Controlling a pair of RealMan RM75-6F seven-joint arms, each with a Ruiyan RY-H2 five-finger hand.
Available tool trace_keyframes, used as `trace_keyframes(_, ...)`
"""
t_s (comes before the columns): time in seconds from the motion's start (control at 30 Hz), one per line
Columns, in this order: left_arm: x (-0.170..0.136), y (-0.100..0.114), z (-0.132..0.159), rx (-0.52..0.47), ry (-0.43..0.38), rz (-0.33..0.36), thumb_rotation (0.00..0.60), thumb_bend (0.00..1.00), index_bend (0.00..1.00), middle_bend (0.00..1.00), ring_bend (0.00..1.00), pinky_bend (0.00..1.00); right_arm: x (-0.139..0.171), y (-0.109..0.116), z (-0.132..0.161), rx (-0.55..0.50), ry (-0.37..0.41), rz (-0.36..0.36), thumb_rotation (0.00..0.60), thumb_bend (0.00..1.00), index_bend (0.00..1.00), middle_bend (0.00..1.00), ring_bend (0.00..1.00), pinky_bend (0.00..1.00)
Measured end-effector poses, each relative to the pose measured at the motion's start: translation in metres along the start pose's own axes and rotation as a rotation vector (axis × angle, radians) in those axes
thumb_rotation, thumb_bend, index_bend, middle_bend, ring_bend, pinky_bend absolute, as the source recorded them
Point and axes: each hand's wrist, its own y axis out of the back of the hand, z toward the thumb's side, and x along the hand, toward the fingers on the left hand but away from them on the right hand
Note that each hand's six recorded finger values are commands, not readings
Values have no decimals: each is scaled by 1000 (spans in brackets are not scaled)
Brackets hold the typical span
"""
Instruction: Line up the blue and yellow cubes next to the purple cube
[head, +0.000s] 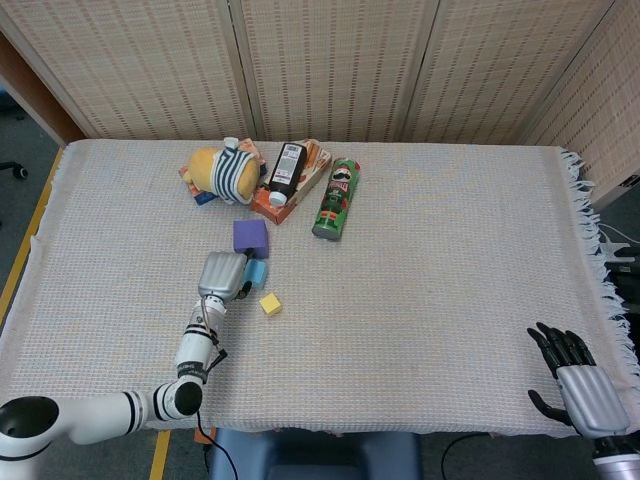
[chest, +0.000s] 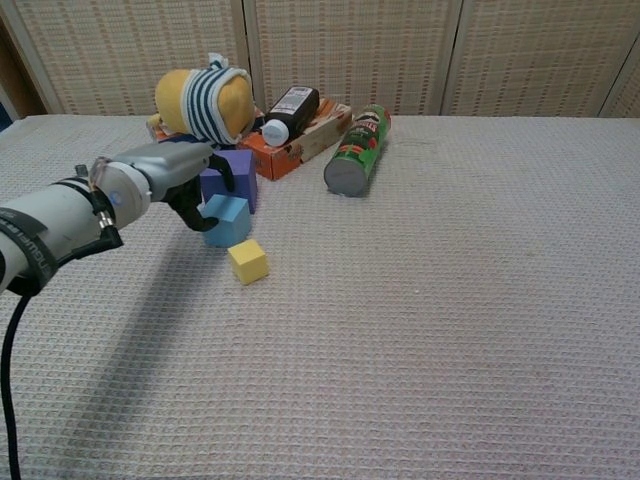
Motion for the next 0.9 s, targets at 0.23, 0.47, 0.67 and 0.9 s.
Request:
trace_keyframes(0.23,-1,0,0,1,-8,-6,600,349,250,1000,1000,1000,1,1,0,-1,-1,-3,600,38,0,0,0,0)
trace_keyframes(0.47,-15,9,9,-11,-56,28,600,351,276,1000,1000,1000,1,0,1,-2,7,4,600,39,0,0,0,0)
trace_keyframes(0.67,-44,8,9,-18,-107,-7,600,393,312,1000,1000,1000,3,0,3,-2,19,3,600,39,0,0,0,0)
trace_keyframes(0.9,-62,-11,-7,12,-112,-88,600,416,297,1000,1000,1000,6,3,3,-7,17,-10,600,38,0,0,0,0)
